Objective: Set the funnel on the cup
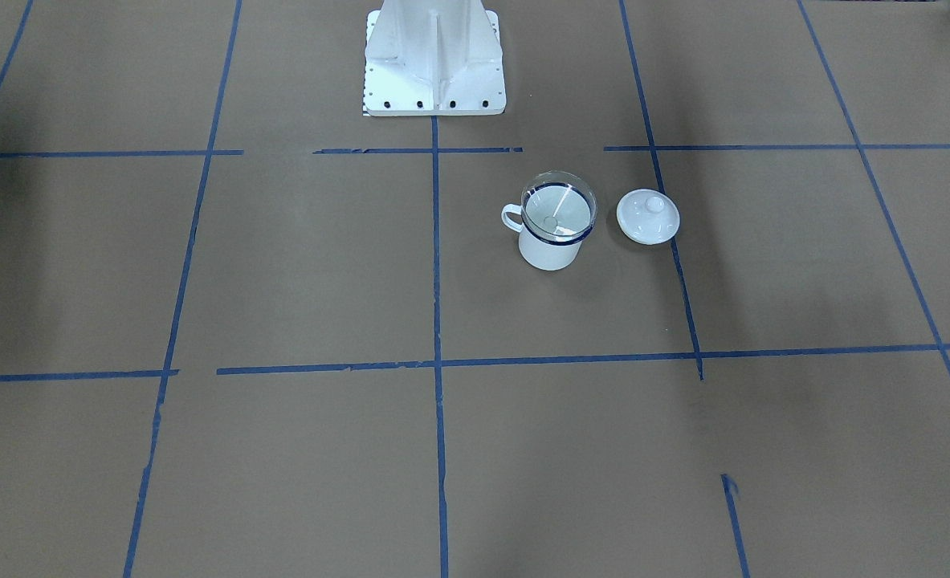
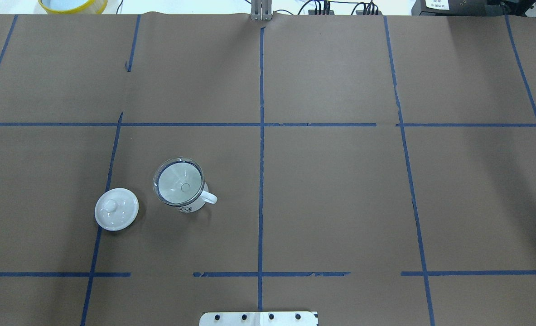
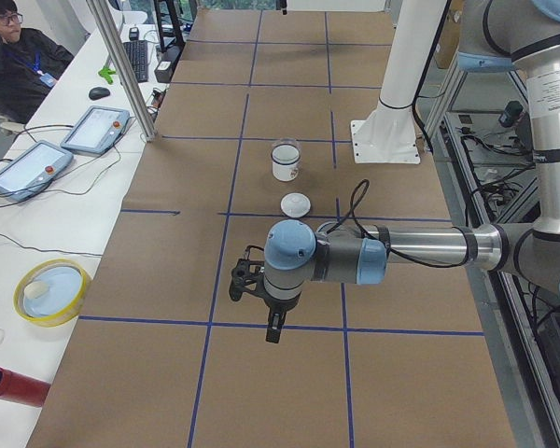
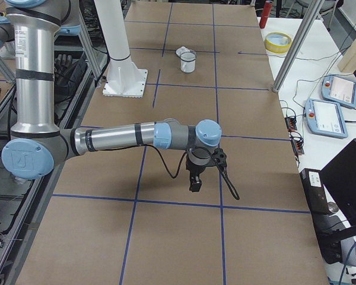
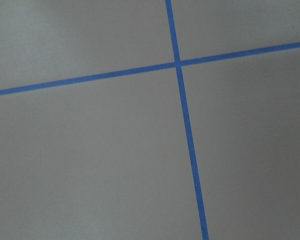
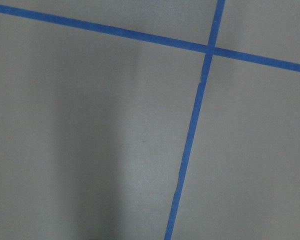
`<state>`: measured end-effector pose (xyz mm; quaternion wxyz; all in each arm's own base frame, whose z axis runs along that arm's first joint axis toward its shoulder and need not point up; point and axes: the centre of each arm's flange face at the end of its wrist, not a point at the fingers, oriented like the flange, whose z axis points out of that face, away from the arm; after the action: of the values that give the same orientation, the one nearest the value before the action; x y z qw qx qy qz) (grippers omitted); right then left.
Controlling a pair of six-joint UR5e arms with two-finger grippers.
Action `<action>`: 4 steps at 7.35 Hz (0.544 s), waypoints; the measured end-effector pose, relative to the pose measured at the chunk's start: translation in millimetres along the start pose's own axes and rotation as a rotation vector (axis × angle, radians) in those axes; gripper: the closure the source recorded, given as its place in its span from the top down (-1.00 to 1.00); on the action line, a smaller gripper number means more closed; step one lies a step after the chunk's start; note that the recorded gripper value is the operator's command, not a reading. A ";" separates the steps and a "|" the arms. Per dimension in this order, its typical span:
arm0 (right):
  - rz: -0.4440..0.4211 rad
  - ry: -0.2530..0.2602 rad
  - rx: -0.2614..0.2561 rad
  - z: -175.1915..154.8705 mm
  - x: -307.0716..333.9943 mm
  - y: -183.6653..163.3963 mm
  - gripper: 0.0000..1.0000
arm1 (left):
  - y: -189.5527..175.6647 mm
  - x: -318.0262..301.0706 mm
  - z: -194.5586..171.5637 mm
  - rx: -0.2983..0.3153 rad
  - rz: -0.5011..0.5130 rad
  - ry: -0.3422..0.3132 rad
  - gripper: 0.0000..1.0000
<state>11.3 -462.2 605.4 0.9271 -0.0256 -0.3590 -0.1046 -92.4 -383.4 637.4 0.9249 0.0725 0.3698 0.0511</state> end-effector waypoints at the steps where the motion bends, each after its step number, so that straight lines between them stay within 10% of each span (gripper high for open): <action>1: 0.000 0.000 0.000 0.0 0.0 0.1 1.00 | 1.3 0.1 -0.1 -0.001 0.002 0.001 1.00; 4: 0.000 0.000 0.000 -0.2 -0.2 0.1 1.00 | 0.7 2.4 -3.7 0.007 0.009 0.000 1.00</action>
<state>11.3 -462.1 605.1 0.9271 -0.0253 -0.3590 -0.1048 -93.2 -381.9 633.2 0.9245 0.0772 0.3694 0.0540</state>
